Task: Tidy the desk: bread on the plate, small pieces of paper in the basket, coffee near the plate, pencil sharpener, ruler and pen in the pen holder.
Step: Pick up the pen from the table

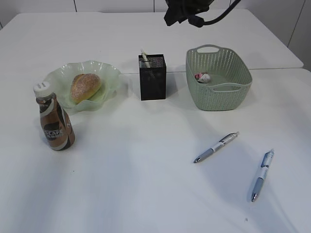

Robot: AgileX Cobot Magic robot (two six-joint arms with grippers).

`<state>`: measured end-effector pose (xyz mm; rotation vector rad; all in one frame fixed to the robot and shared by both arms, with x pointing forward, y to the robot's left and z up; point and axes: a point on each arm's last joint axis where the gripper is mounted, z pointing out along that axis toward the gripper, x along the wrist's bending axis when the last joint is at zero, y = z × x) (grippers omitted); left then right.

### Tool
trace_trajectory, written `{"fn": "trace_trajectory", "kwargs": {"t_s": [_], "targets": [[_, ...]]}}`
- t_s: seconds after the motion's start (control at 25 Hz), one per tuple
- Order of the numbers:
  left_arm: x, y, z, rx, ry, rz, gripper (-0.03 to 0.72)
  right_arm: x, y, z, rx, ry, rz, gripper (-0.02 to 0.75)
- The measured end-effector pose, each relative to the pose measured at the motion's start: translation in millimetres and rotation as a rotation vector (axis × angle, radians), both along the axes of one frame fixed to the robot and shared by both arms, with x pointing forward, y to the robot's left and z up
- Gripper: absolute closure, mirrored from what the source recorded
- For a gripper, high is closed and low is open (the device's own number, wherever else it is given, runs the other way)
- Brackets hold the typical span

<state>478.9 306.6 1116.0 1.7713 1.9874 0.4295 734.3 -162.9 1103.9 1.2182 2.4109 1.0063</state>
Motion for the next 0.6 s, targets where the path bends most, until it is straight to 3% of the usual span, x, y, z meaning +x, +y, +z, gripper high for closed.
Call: {"fn": "trace_trajectory", "kwargs": {"t_s": [0.6], "targets": [[0.9,-2.7,0.8,-0.037,-0.012,0.002,0.448,-29.2,-24.4,59.0,-0.093,-0.083,-0.181,0.418]]}}
